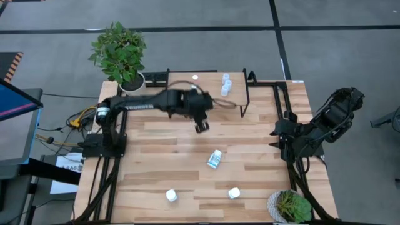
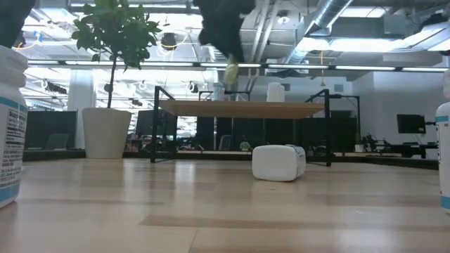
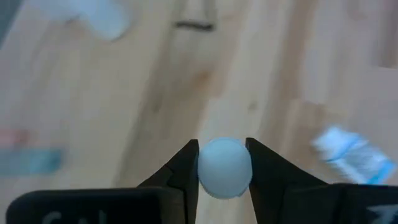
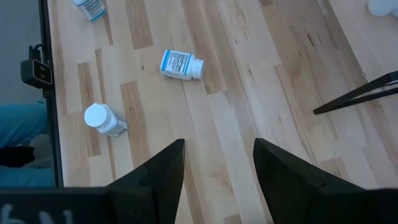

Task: Pick and place medicine bottles onto shelf by color
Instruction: Put the yellow pill bottle on the shelf, then adjust the white pill bottle on the shelf

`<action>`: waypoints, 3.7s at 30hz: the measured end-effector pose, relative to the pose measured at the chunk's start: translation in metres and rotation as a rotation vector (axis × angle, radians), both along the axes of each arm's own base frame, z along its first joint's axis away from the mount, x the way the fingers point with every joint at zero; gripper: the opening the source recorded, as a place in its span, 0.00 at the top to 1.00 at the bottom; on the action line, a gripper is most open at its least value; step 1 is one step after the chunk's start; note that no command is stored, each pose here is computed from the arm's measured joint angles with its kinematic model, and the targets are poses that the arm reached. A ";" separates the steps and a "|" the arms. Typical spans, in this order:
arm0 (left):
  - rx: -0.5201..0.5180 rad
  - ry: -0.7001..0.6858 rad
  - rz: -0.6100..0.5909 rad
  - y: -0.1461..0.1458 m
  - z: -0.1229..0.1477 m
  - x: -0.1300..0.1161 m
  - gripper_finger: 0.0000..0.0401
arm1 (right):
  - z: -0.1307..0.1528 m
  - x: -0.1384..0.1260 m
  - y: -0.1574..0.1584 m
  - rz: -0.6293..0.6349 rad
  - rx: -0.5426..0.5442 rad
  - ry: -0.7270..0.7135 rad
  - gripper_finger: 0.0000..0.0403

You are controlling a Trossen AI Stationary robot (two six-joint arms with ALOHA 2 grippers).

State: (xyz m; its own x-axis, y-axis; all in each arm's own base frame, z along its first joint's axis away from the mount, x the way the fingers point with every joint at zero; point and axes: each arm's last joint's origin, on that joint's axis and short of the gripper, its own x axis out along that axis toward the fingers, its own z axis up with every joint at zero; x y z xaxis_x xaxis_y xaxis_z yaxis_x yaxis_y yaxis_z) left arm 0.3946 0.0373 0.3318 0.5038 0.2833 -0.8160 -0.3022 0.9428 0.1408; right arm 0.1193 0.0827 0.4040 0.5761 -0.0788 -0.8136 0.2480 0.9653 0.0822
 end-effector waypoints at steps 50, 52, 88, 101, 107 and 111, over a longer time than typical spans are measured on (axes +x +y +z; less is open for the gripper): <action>-0.050 -0.193 0.087 0.116 -0.019 -0.054 0.78 | 0.000 -0.001 -0.001 0.030 -0.028 0.011 0.47; -0.051 -0.198 0.085 0.117 -0.019 -0.055 0.78 | 0.000 -0.001 -0.001 0.030 -0.028 0.011 0.47; -0.033 -0.165 0.096 0.118 -0.021 -0.056 0.58 | 0.000 -0.001 -0.001 0.029 -0.028 0.011 0.47; -0.003 -0.267 0.084 0.113 0.026 -0.053 0.56 | -0.001 -0.001 0.000 0.037 -0.014 0.021 0.47; -0.060 -0.210 0.057 0.087 0.049 -0.057 0.56 | 0.001 0.001 0.000 0.020 -0.027 -0.018 0.47; -0.085 -0.140 0.011 0.068 0.051 -0.058 0.56 | 0.002 0.008 -0.005 -0.114 -0.164 -0.123 0.47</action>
State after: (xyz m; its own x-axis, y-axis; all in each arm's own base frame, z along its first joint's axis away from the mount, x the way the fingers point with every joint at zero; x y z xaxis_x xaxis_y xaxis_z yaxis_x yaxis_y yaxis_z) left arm 0.3365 0.1053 0.3826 0.6116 0.2226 -0.7592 -0.3240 0.9459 0.0163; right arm 0.1270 0.0778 0.4058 0.6498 -0.2744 -0.7089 0.3544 0.9344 -0.0368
